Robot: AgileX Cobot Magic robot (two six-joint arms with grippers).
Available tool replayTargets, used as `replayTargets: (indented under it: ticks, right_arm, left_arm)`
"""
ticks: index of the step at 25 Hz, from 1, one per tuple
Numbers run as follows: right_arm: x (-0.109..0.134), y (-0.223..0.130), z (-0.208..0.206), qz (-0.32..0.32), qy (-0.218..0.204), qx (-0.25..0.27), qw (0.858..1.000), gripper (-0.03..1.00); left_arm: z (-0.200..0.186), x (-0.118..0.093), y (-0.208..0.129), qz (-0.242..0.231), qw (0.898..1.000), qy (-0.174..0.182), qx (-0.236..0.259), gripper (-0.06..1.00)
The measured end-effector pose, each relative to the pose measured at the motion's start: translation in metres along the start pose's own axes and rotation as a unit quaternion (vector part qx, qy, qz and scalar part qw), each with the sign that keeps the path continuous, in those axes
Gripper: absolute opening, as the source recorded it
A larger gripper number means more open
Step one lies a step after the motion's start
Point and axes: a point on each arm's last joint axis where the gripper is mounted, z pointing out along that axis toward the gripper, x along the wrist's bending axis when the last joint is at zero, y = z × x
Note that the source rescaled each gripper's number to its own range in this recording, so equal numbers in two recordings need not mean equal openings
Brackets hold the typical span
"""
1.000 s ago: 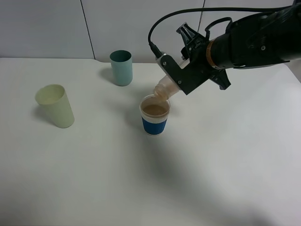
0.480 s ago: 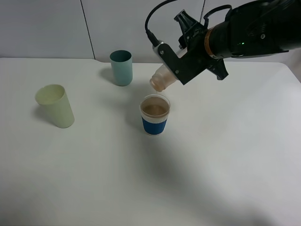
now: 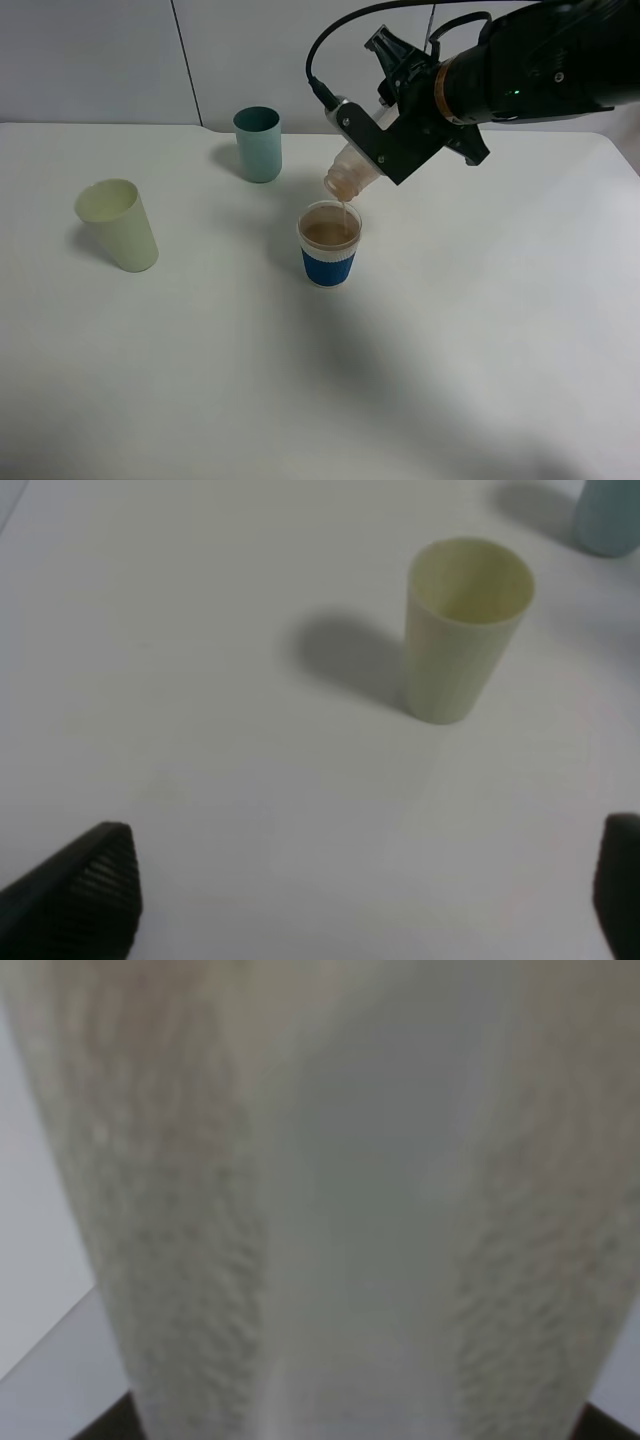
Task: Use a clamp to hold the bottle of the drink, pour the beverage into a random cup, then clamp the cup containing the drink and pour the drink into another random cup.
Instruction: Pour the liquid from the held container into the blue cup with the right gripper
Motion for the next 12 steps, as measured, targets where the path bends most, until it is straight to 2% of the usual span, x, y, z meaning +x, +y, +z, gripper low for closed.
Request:
replayTargets:
  ticks: [12]
  right_arm:
    - [-0.0028, 0.003, -0.0001, -0.01, -0.015, -0.016, 1.0, 0.0]
  left_arm:
    - [0.0, 0.0, 0.0, 0.0, 1.0, 0.0, 0.0, 0.67]
